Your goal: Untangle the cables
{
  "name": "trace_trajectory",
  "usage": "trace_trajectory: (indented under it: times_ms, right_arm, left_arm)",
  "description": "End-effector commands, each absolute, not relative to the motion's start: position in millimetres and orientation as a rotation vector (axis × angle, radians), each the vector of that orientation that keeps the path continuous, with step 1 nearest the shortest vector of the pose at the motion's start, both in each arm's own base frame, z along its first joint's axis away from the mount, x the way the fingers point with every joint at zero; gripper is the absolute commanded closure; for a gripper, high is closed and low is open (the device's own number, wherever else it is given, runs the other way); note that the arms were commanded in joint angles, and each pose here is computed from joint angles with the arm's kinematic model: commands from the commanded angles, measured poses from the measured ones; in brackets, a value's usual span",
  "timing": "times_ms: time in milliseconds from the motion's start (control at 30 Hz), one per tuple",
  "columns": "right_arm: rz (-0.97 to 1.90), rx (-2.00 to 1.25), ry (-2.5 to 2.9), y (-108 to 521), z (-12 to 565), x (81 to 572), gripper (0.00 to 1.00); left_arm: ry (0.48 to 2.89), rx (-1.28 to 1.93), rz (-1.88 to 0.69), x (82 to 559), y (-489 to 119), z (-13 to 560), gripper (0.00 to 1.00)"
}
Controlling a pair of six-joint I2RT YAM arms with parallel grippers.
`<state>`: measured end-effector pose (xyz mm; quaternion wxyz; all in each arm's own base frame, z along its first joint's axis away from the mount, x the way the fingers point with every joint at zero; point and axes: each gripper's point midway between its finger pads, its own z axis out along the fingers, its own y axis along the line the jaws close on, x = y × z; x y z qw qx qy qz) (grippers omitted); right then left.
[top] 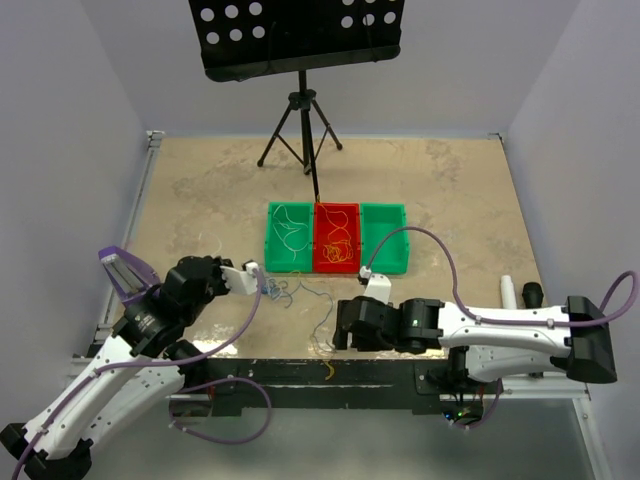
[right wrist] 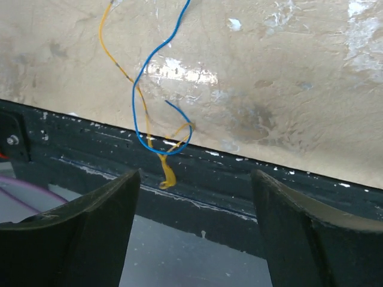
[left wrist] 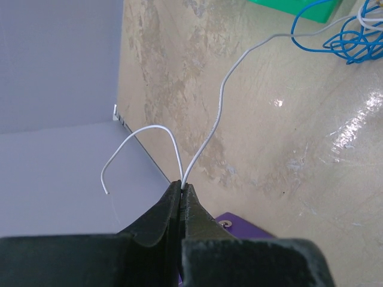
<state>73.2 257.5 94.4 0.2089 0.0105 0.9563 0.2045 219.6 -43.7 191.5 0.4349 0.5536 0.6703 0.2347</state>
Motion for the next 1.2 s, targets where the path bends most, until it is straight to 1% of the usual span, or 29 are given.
trace_trajectory:
  times_ms: [0,133,200,300,367,467,600,667,767,833,867,900,1167]
  right_arm:
    - [0.577,0.07,2.555,270.5,129.2,92.3,0.2]
    - [0.633,0.116,2.407,290.9,155.5,120.9,0.22]
    - [0.633,0.091,2.375,307.2,153.6,137.7,0.23]
    - [0.619,0.035,2.373,333.5,141.3,155.3,0.23]
    - [0.585,-0.012,2.393,347.2,122.7,164.3,0.24]
    - [0.54,-0.017,2.401,352.4,107.9,177.3,0.26]
    - [0.543,-0.018,2.387,354.5,110.2,180.0,0.27]
    - [0.534,-0.021,2.392,353.9,104.9,179.1,0.3]
    - [0.527,-0.03,2.408,355.4,91.7,177.7,0.39]
    - [0.527,-0.042,2.41,358.0,85.2,177.9,0.49]
    - [0.524,-0.043,2.419,358.6,81.4,176.9,0.52]
    - [0.523,-0.048,2.428,359.1,78.5,175.3,0.53]
    - [0.451,-0.047,2.427,346.5,69.6,173.8,0.53]
  left_arm:
    - [1.667,1.36,0.587,217.7,-40.7,202.5,1.0]
    - [1.683,1.403,0.526,211.7,-46.3,192.4,1.0]
    - [1.686,1.421,0.508,209.5,-48.1,188.8,1.0]
    - [1.692,1.436,0.501,208.6,-48.5,185.8,1.0]
    - [1.69,1.446,0.493,208.1,-50.0,185.0,1.0]
    - [1.691,1.455,0.487,207.3,-50.5,184.0,1.0]
    - [1.678,1.465,0.508,207.1,-48.0,183.1,1.0]
    - [1.662,1.463,0.508,208.0,-49.4,184.8,1.0]
    - [1.67,1.47,0.494,208.6,-51.8,183.3,1.0]
    - [1.682,1.487,0.486,208.4,-53.0,180.5,1.0]
    - [1.684,1.49,0.486,208.7,-53.2,180.4,1.0]
    - [1.684,1.492,0.489,209.2,-53.1,181.1,1.0]
    - [1.67,1.524,0.489,210.2,-55.5,182.8,1.0]
